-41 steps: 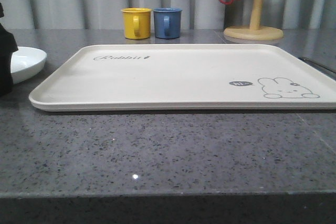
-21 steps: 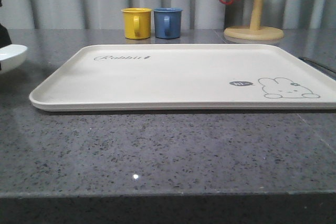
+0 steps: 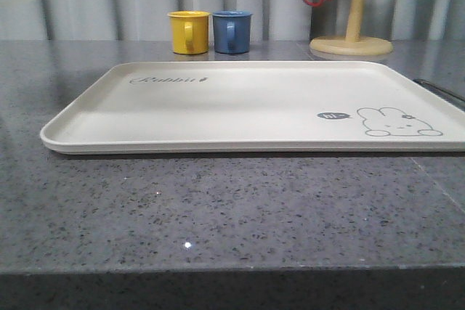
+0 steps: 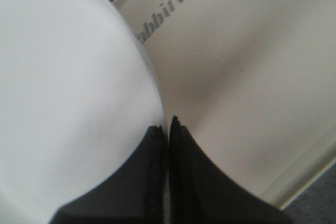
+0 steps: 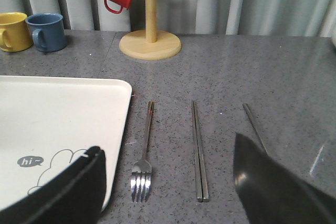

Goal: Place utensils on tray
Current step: 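Lift the white plate and lower it onto the tray, then release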

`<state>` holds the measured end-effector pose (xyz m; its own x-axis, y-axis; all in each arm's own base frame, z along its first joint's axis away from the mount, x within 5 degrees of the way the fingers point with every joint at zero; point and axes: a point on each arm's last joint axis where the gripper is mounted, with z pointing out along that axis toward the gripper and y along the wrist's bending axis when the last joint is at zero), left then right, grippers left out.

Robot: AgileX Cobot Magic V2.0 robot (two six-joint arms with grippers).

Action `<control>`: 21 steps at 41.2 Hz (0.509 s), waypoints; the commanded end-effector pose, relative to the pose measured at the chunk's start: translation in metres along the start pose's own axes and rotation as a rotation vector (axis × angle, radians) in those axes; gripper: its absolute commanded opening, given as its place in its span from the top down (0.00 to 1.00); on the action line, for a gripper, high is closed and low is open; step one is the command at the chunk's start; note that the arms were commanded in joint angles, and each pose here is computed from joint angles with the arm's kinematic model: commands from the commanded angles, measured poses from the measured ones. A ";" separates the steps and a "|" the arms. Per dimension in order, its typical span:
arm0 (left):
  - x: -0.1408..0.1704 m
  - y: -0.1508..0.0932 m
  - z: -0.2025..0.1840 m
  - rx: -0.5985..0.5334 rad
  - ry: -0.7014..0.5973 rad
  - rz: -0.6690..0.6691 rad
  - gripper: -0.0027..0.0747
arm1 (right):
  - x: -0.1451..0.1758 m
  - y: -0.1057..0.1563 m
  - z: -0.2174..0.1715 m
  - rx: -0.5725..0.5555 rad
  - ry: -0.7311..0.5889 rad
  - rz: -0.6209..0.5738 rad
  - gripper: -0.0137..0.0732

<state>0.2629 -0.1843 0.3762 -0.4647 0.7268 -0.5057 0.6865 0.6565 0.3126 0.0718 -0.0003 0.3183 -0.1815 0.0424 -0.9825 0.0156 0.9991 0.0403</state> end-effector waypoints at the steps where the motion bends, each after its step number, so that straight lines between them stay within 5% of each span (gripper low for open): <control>1: -0.017 -0.015 -0.015 0.004 -0.117 0.039 0.99 | -0.017 0.000 -0.002 0.006 -0.105 -0.002 0.23; 10: -0.031 -0.062 0.017 0.095 -0.062 0.147 0.99 | -0.017 0.000 -0.002 0.006 -0.105 -0.002 0.23; 21: -0.028 -0.077 0.060 0.141 0.063 0.159 0.99 | -0.017 0.000 -0.002 0.006 -0.105 -0.002 0.23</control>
<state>0.2562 -0.2669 0.3006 -0.3909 0.8557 -0.3390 0.8388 0.4829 0.2516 0.0718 -0.0003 0.3183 -0.1815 0.0424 -0.9825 0.0156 0.9991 0.0403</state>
